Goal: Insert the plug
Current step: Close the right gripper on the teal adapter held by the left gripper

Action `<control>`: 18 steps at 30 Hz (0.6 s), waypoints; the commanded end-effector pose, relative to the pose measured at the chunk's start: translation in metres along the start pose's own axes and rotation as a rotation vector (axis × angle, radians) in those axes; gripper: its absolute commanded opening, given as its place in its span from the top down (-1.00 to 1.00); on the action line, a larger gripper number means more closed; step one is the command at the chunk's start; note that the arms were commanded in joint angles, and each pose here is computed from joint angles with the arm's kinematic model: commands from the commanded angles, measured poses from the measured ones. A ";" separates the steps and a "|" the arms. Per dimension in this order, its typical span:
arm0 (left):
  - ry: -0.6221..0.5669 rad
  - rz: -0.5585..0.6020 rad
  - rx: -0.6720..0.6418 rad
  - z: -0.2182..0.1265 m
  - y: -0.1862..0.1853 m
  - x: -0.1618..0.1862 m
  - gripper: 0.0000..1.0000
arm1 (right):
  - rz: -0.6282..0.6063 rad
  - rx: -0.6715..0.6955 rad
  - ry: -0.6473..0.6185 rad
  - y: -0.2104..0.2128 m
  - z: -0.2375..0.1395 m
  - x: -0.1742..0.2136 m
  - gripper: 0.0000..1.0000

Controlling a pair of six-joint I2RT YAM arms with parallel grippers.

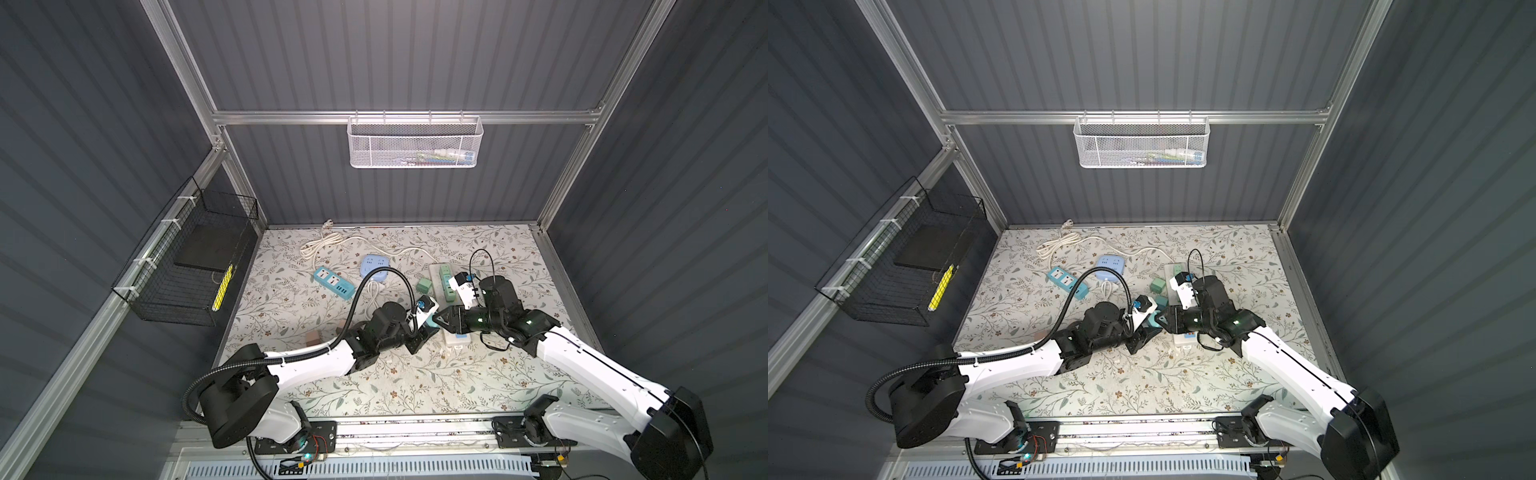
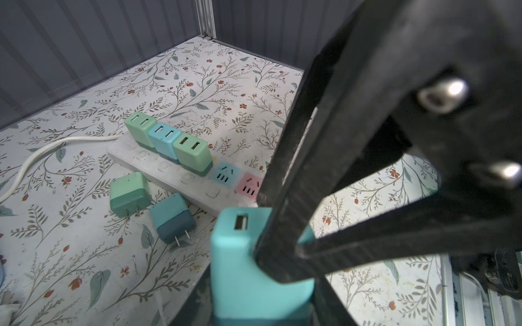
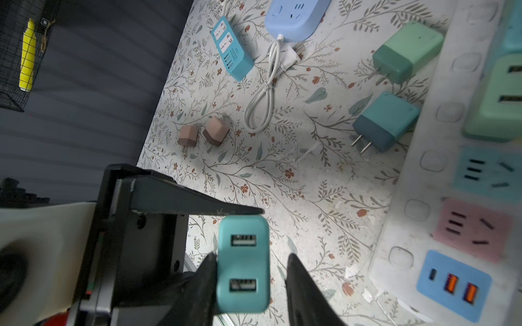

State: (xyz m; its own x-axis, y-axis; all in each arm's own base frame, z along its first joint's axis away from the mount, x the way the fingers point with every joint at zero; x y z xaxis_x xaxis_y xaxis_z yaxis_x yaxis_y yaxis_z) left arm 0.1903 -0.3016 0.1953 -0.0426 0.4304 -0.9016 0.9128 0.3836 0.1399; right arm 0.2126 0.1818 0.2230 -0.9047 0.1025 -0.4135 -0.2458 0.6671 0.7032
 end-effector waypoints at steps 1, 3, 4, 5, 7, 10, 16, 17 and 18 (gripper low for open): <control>-0.040 0.031 0.013 0.002 0.000 -0.016 0.83 | 0.004 -0.041 0.012 0.005 0.005 -0.004 0.21; -0.038 0.030 0.013 0.002 0.000 -0.017 0.82 | 0.004 -0.040 0.012 0.004 0.006 -0.003 0.27; -0.035 0.030 0.015 0.002 0.000 -0.017 0.82 | 0.005 -0.043 0.017 0.004 0.006 -0.003 0.28; -0.032 0.030 0.016 0.003 0.000 -0.017 0.81 | 0.007 -0.046 0.022 0.004 0.007 -0.002 0.29; -0.025 0.029 0.017 0.004 0.000 -0.016 0.78 | 0.009 -0.049 0.030 0.003 0.009 -0.002 0.36; -0.018 0.026 0.010 0.005 0.001 -0.017 0.74 | 0.009 -0.048 0.032 0.003 0.010 -0.002 0.45; 0.029 -0.009 -0.066 0.001 0.008 -0.016 -0.10 | -0.009 -0.008 -0.023 0.003 0.003 -0.005 0.54; 0.029 -0.025 -0.090 -0.003 0.010 -0.016 -0.17 | -0.019 0.018 -0.044 0.001 0.000 -0.006 0.55; 0.023 -0.045 -0.116 -0.008 0.012 -0.017 -0.26 | -0.029 0.052 -0.061 -0.002 -0.001 -0.007 0.57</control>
State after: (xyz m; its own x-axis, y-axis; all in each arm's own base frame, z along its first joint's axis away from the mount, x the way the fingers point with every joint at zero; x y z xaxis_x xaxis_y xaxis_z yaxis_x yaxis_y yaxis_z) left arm 0.1965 -0.3032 0.1979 -0.0733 0.4588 -0.8855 0.8955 0.4211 0.1441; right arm 0.2172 0.1854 0.2183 -0.9078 0.1028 -0.4067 -0.2403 0.6673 0.7050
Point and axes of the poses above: each gripper's point midway between its finger pads, its own z axis out along the fingers, its own y axis along the line the jaws close on, x = y × z, the point moved 8 cm from there along -z, back along the fingers, and after that the axes turned 11 degrees about z, right-handed, at the moved point
